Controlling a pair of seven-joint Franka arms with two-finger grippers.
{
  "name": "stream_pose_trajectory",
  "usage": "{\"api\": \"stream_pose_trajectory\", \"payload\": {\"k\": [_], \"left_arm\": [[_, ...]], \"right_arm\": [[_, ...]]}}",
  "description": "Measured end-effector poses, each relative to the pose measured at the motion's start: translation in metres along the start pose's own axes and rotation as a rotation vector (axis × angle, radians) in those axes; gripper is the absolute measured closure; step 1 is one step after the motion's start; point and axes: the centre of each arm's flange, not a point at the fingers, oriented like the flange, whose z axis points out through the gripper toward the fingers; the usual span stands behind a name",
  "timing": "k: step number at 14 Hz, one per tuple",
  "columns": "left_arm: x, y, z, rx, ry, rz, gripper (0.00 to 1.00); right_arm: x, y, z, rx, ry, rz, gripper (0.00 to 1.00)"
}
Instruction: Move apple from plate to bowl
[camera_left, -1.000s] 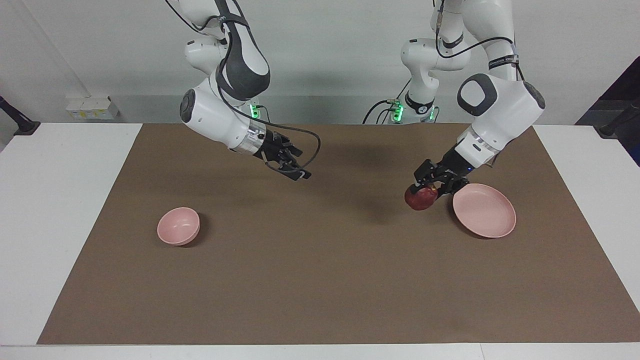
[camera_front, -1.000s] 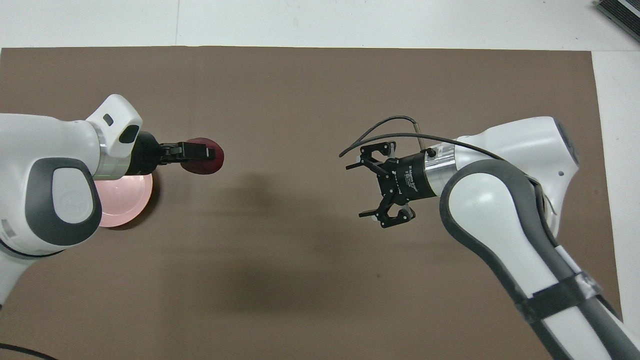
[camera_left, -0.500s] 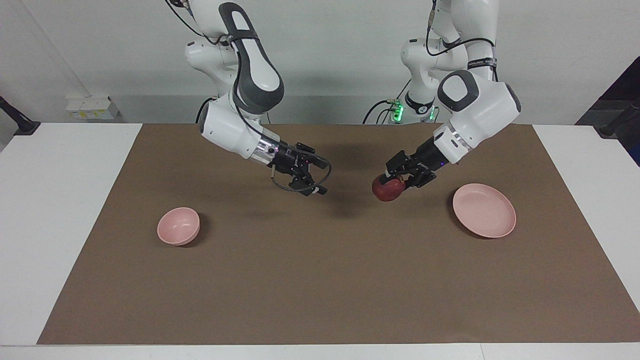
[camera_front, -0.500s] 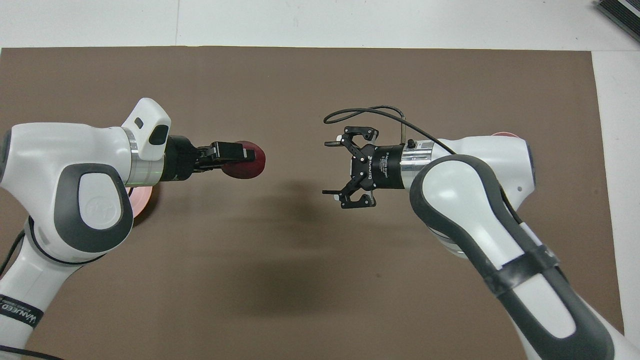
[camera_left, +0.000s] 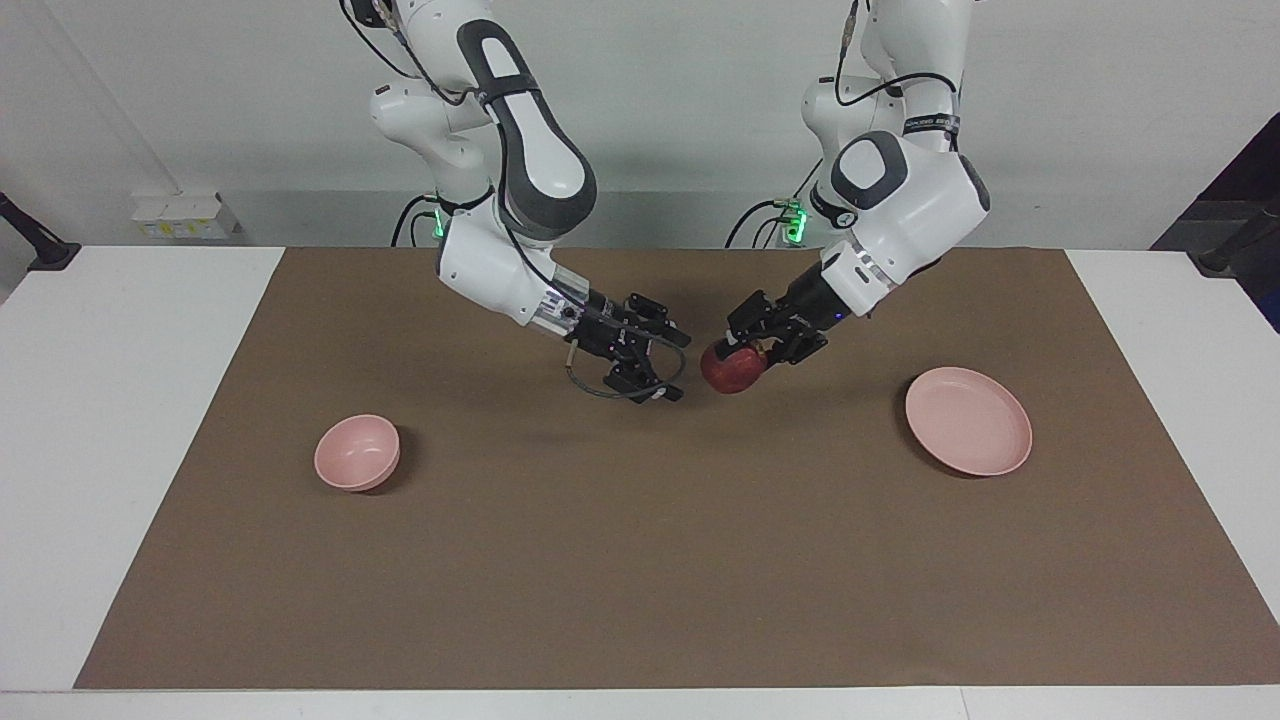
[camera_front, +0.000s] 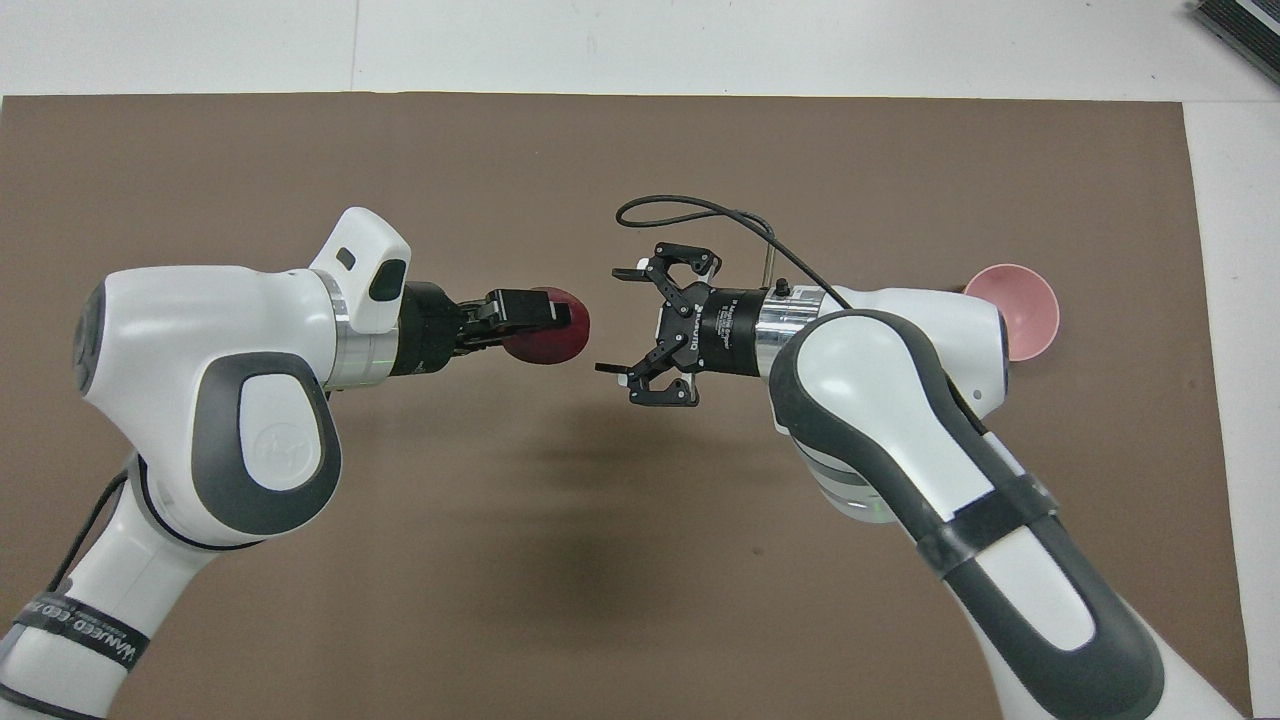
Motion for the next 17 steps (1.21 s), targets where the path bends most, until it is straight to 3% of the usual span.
{"api": "stream_pose_trajectory", "payload": {"k": [5,11,13,17], "left_arm": [[-0.002,0.007,0.003,-0.001,0.021,-0.008,0.23],[-0.013,0.018,0.013,-0.003,0.001,-0.039,0.23],[-0.010,0.017,0.011,-0.003,0.014,-0.044,0.23],[-0.010,0.017,0.010,-0.004,0.016,-0.044,0.23]], "right_arm": [[-0.007,0.009,0.013,-0.003,-0.007,-0.001,0.00],[-0.015,0.017,0.021,0.006,0.003,-0.017,0.00],[-0.018,0.016,0.021,0.007,-0.001,-0.022,0.17],[-0.019,0.016,0.021,0.008,-0.002,-0.023,0.21]]}}
